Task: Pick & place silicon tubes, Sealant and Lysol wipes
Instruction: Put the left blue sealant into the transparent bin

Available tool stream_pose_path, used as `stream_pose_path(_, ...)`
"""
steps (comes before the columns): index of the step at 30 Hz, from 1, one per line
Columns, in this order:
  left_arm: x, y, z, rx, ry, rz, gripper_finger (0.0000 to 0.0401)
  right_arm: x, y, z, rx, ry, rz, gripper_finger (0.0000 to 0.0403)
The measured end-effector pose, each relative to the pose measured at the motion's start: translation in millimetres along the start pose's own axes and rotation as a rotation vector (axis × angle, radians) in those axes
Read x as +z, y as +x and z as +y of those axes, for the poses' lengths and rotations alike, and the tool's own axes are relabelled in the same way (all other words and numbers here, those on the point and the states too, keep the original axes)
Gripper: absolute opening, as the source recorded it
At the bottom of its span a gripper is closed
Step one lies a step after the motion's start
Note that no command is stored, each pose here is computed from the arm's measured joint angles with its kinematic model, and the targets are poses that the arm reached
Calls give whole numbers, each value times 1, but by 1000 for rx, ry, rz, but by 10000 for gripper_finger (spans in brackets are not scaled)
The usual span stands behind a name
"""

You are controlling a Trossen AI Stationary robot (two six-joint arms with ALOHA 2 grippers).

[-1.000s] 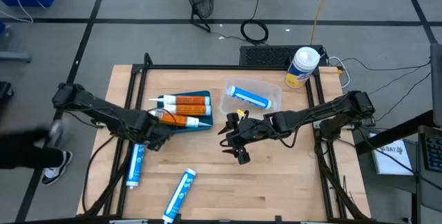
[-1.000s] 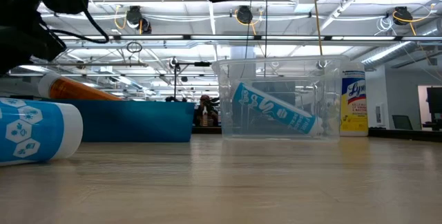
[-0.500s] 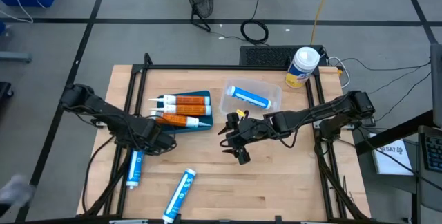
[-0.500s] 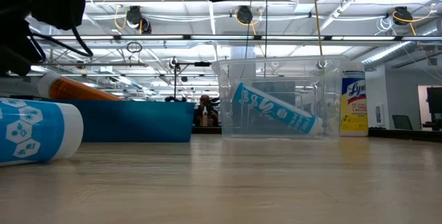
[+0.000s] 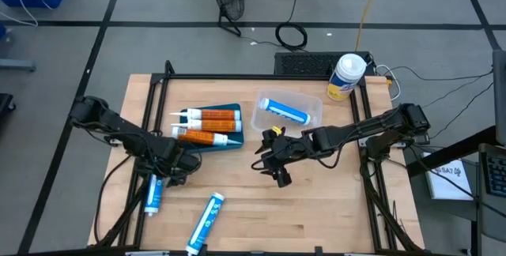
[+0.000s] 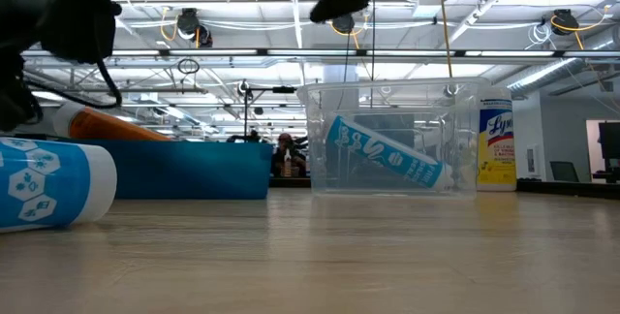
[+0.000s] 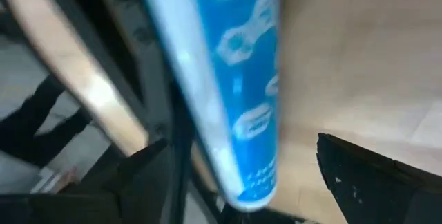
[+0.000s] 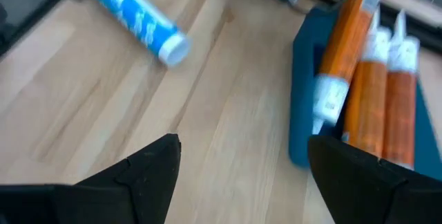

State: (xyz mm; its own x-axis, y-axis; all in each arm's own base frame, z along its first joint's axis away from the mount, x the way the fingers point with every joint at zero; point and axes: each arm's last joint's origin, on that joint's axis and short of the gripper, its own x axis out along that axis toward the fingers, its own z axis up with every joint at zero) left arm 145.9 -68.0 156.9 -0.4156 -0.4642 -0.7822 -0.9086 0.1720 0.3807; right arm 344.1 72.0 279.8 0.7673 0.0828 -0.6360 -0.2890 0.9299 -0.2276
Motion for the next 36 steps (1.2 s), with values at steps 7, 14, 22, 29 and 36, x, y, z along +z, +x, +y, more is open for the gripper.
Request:
stream_pose_path(7,7,19,-7,-87,60,-57,349,-6,0,1,15,6,64,293)
stream_pose_path(14,7,33,-23,-294,234,-80,349,-4,0,-3,0,9,37,293)
stream_pose_path(22,1,39,-22,-297,305,-136,349,-7,1,-8,-10,30,49,293)
stream_pose_path(29,-2,42,-22,-291,460,-153,290,-7,1,-9,-12,46,48,293)
stream_pose_path(36,-12,24,-22,-260,706,-226,213,-7,0,-14,-97,48,62,292)
